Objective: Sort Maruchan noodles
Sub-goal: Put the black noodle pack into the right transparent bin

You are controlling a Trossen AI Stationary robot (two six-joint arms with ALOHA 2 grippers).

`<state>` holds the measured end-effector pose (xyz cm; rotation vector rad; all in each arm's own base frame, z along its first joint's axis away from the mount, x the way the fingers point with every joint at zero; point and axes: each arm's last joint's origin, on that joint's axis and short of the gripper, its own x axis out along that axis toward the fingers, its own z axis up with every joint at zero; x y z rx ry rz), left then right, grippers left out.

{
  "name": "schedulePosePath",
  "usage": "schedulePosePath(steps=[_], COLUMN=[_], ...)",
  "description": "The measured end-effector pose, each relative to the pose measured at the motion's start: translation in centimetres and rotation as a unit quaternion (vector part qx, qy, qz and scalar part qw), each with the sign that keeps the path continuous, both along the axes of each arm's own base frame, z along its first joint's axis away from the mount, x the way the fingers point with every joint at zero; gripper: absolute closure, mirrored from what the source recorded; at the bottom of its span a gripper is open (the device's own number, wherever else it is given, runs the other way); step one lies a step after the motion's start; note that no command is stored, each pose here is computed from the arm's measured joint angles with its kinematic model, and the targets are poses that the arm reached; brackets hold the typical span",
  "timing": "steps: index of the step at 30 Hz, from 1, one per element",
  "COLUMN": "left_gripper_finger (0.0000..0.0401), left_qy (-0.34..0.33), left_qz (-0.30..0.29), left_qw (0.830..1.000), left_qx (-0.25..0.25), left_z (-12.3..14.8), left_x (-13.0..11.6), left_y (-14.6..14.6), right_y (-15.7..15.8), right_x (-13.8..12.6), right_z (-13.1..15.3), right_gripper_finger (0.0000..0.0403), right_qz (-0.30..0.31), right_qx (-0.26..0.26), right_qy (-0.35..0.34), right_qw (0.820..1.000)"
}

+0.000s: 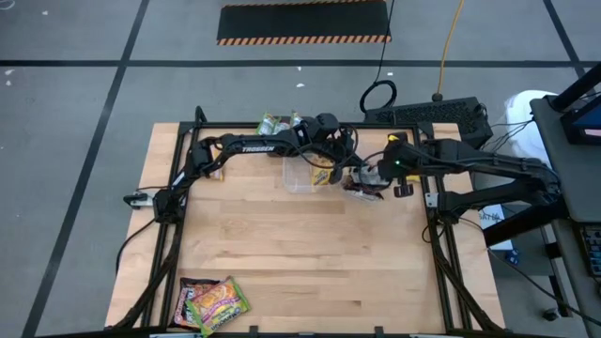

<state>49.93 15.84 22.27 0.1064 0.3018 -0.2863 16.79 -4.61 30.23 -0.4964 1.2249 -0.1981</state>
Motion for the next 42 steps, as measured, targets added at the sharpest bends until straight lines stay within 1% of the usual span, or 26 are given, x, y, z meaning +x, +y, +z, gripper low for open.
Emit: schedulePosePath(steps=[5,11,15,22,27,31,35,37,42], left_gripper_finger=[0.0401,0.0401,0.0401,0.0401,0.0401,0.0401,0.0401,0.0401,0.0401], left_qy=[0.012,0.039,0.048,0.043,0.051,0.067,0.07,0.075,0.088], left_qz=[0.002,0.006,0.015,0.035,0.027,0.015,0.011,0.01,0.012], left_qw=[1.0,0.999,0.998,0.998,0.997,0.996,0.996,0.996,0.994], left_qx=[-0.004,-0.013,-0.025,-0.036,-0.053,-0.048,-0.048,-0.051,-0.066], left_z=[-0.2,-0.7,-0.8,0.5,0.5,0.2,0.2,0.1,-0.1], left_x=[-0.1,-0.4,-0.7,-1.4,-1.5,-1.4,-1.3,-1.4,-1.4], left_y=[0.1,0.4,0.9,2.0,1.8,1.0,0.6,0.5,0.5], right_y=[0.2,0.2,0.3,0.3,0.3,0.3,0.3,0.3,0.7], right_x=[0.1,0.1,0.2,0.2,0.2,0.2,0.2,0.2,0.3], right_z=[0.4,0.4,0.4,0.4,0.3,0.4,0.4,0.3,0.3], right_gripper_finger=[0.0403,0.0403,0.0403,0.0403,0.0403,0.0403,0.0403,0.0403,0.0403], right_qz=[0.011,0.005,0.014,0.014,0.015,0.015,0.006,0.0,0.009], right_qx=[0.031,0.038,0.059,0.058,0.059,0.059,0.063,0.07,0.104], right_qy=[-0.015,-0.017,-0.022,-0.024,-0.023,-0.024,-0.028,-0.03,-0.036], right_qw=[0.999,0.999,0.998,0.998,0.998,0.998,0.998,0.997,0.994])
